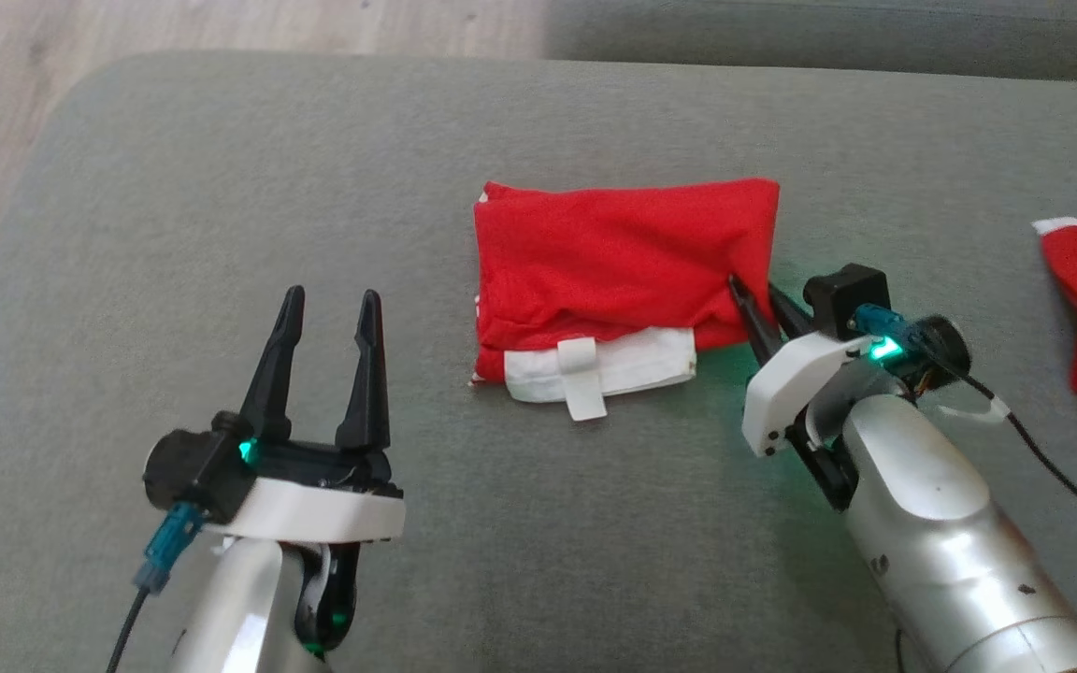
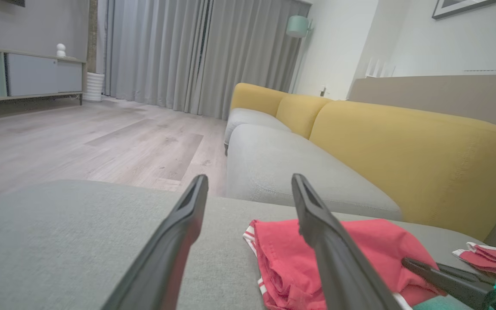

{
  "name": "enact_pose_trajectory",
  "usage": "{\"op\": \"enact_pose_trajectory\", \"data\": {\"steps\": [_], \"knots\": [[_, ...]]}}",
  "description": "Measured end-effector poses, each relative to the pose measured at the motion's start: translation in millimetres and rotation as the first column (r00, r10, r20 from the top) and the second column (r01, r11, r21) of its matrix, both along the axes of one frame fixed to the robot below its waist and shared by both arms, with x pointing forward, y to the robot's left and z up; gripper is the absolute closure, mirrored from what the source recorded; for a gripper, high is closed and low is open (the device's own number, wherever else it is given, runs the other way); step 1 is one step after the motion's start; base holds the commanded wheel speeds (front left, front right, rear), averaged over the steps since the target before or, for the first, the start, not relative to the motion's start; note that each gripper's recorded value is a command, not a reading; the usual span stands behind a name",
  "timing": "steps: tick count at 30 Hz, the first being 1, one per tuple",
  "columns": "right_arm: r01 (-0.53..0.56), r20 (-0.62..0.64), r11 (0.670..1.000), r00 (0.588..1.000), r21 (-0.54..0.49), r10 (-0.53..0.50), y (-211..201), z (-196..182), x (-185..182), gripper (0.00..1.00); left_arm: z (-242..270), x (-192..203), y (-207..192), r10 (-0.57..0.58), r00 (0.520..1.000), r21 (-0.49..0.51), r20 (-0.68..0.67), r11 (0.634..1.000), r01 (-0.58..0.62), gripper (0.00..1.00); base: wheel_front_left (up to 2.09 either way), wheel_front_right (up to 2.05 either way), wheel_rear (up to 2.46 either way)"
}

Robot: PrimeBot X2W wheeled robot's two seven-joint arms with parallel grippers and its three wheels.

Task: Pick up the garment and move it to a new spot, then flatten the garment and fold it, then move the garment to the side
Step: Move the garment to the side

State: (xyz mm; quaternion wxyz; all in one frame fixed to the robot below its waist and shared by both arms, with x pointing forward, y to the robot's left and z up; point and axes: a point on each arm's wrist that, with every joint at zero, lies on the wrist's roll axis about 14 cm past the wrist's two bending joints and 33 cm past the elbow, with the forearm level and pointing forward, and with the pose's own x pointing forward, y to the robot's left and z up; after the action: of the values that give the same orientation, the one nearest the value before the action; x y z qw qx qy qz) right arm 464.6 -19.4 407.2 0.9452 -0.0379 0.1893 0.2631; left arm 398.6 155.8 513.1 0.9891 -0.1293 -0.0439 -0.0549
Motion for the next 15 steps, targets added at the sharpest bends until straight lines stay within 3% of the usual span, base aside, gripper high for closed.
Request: {"op": "enact_pose_trajectory", "data": {"steps": [8, 15], "knots": [[0.065, 0.188, 0.985, 0.982, -0.162, -0.033, -68, 37, 13, 1.0, 14, 13, -43, -0.126, 0.991, 0.011, 0.048, 0.992, 0.126, 0.0, 0.0, 0.0, 0.0], [0.227, 0.304, 0.917, 0.944, -0.327, -0.125, -178, 76, 8, 1.0, 34, 30, -112, -0.316, 0.942, 0.009, 0.117, 0.948, 0.317, 0.0, 0.0, 0.0, 0.0]]}}
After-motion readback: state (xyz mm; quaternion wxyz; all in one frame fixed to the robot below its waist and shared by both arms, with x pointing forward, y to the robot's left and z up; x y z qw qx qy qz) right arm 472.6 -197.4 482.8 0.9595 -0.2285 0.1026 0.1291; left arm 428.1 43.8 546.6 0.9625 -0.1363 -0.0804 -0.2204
